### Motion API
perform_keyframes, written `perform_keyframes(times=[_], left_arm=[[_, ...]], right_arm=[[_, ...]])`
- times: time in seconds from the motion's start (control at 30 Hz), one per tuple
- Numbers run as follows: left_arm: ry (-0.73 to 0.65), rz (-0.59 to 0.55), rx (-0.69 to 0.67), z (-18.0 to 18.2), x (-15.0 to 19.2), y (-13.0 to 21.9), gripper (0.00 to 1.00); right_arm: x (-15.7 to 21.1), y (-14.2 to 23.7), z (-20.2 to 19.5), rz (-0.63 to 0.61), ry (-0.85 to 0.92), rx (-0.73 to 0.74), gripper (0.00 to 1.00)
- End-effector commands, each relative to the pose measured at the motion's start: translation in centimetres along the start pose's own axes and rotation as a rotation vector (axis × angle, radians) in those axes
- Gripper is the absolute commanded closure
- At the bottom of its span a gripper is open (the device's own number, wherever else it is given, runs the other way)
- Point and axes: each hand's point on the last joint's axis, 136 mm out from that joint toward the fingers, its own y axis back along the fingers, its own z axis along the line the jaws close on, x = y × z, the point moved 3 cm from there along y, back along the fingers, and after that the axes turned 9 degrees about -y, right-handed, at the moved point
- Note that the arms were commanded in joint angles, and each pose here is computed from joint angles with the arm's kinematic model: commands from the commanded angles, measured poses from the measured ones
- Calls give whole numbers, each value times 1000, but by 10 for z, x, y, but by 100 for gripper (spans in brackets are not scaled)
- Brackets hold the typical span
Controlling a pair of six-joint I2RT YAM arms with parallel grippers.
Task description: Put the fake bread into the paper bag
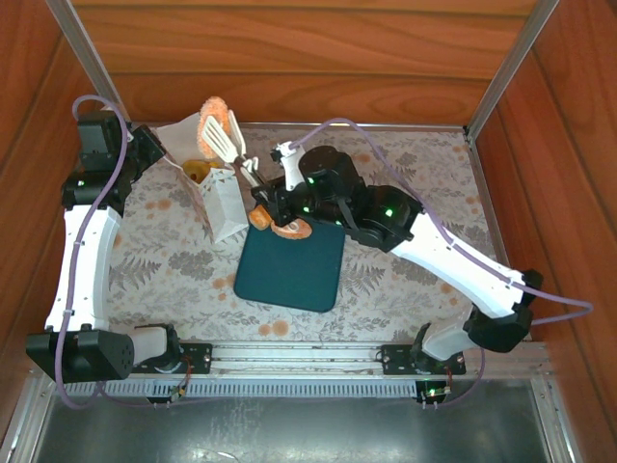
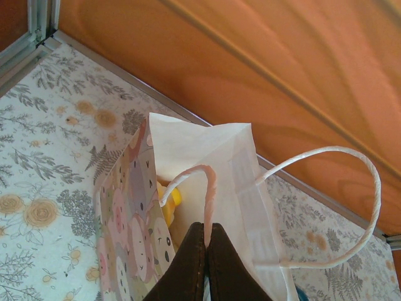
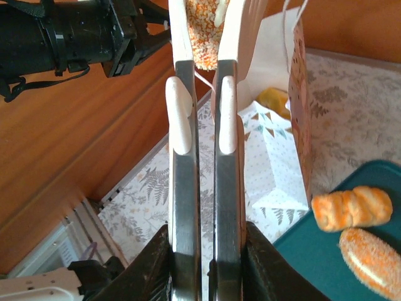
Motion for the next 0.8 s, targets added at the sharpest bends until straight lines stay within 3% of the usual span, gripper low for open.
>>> perform_keyframes(times=[0.0,0.4,0.77], left_arm=[[-6,-19,12,-3,-1,4,100],[-11,-29,9,-4,-3,6,100],[-11,-32,14,-5,-6,6,100]], right_arm=[[-24,-7,11,-75,102,-26,72],[-22,-71,-4,-7,208,127,72],[4,-96,-27,79,232,215,67]])
